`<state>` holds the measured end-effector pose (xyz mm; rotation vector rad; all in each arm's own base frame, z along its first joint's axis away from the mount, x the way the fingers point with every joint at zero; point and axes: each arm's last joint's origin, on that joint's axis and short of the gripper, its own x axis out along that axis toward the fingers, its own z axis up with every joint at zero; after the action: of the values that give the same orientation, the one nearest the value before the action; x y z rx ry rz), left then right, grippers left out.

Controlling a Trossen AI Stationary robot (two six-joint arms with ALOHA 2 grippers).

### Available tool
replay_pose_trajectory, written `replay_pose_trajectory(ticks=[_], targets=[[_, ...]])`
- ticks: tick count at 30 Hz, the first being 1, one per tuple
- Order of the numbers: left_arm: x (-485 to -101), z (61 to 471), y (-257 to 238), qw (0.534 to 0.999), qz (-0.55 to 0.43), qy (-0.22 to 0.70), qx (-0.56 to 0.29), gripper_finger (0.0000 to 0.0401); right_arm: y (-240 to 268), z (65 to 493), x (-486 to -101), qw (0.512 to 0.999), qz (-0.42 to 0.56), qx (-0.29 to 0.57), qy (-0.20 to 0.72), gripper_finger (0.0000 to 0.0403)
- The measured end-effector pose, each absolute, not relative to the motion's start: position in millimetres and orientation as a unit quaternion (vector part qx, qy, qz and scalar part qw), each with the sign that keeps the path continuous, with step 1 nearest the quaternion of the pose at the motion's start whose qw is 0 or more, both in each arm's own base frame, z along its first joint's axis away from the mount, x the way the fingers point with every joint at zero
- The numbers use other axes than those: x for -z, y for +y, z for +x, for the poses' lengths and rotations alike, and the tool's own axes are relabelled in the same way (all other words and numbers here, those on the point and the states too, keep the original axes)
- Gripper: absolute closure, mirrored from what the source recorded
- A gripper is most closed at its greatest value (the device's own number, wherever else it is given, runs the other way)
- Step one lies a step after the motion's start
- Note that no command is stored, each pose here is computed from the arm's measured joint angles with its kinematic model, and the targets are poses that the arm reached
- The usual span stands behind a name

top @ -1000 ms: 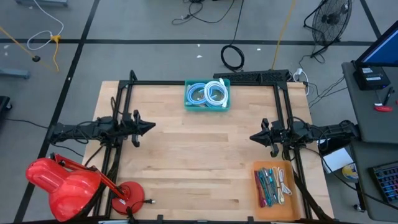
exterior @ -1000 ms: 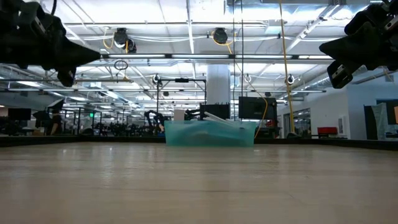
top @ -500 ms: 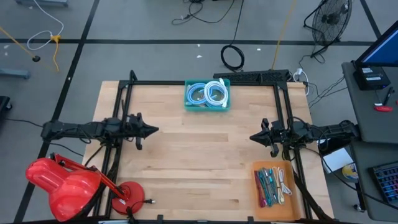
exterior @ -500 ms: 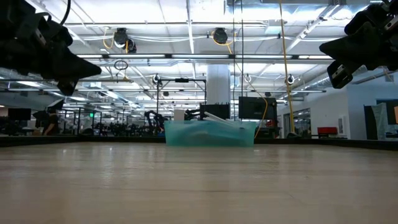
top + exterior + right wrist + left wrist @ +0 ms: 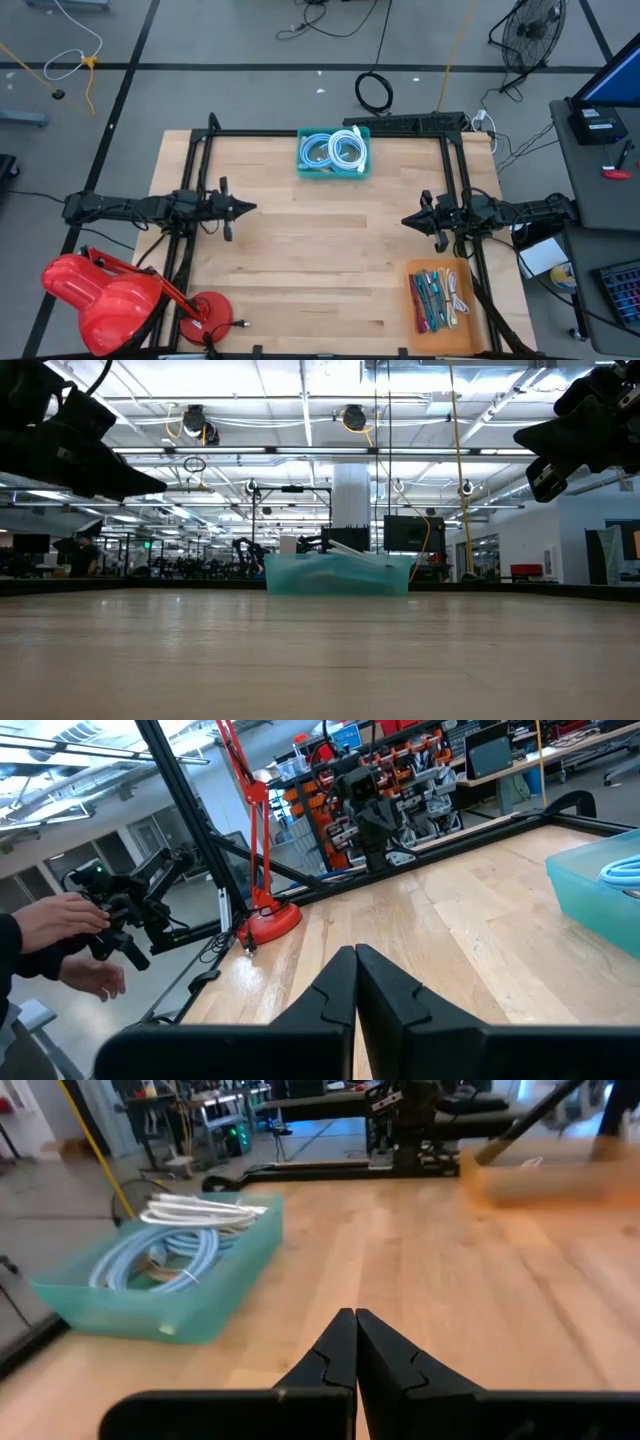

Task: Pick & Place USB Port
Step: Return to Home Position

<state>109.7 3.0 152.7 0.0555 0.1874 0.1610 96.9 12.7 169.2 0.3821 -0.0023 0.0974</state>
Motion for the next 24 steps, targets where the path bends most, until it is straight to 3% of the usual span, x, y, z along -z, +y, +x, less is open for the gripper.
replay_pose_trajectory(ticks=[24], targets=[[-156.4, 110.5, 2.9, 0.994, 0.016, 0.068, -0.081, 0.0396, 12.7, 96.9, -169.2, 0.981, 0.19, -0.048, -0.001, 0.0403]])
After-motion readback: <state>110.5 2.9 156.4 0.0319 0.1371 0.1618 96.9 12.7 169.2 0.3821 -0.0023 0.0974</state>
